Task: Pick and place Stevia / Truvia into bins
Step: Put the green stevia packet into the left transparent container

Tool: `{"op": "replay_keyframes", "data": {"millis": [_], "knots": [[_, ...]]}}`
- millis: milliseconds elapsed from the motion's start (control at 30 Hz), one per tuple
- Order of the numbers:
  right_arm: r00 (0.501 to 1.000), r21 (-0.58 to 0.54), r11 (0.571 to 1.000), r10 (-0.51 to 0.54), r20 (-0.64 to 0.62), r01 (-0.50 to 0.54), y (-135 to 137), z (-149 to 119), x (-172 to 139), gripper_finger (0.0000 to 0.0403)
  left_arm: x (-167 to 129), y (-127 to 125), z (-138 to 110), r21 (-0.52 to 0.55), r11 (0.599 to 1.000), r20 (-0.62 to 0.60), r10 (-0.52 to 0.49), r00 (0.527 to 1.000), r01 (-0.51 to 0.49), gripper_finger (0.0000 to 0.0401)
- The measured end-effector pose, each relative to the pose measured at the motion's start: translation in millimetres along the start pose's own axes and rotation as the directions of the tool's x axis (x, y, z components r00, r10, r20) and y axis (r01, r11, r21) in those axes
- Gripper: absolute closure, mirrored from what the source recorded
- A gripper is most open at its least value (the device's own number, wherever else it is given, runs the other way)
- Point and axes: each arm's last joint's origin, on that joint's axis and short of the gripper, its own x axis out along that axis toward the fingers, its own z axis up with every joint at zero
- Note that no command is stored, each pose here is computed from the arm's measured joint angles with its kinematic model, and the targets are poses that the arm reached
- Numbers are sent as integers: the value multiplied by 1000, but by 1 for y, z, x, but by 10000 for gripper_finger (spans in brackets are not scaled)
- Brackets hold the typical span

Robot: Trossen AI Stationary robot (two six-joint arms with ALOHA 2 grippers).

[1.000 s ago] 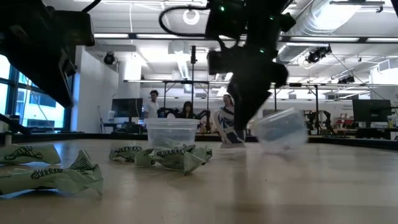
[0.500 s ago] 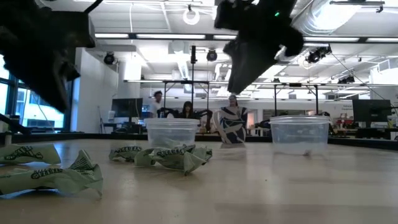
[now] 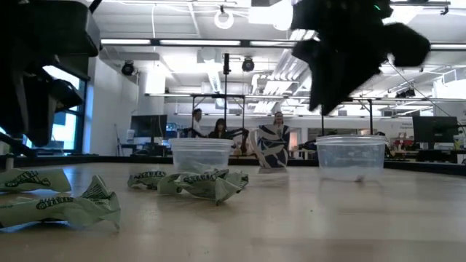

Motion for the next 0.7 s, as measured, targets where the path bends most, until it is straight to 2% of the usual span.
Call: {"op": "replay_keyframes", "data": {"millis": [133, 233, 367, 467, 567, 700], "knots": [[1000, 65, 998, -24, 15, 23, 14, -27, -1, 269, -4, -8, 5, -27, 999, 10, -26, 1000, 26, 170], [996, 130, 991, -41, 77, 31, 22, -41, -13, 269, -9, -19, 16, -4, 999, 61, -36, 997, 36, 147], [977, 214, 973, -124, 172, 86, 25, -52, -34, 269, 0, -24, 22, 11, 1000, 31, 8, 999, -9, 140], [966, 293, 950, -169, 195, 107, 23, -64, -44, 269, 13, -24, 18, 16, 999, -36, 38, 999, -38, 139], [952, 395, 908, -230, 202, 136, 20, -74, -55, 269, 26, -25, 14, -38, 998, -87, 45, 995, -48, 139], [937, 481, 865, -276, 215, 144, 13, -83, -65, 269, 32, -24, 13, -88, 993, -82, 67, 994, -74, 140]]}}
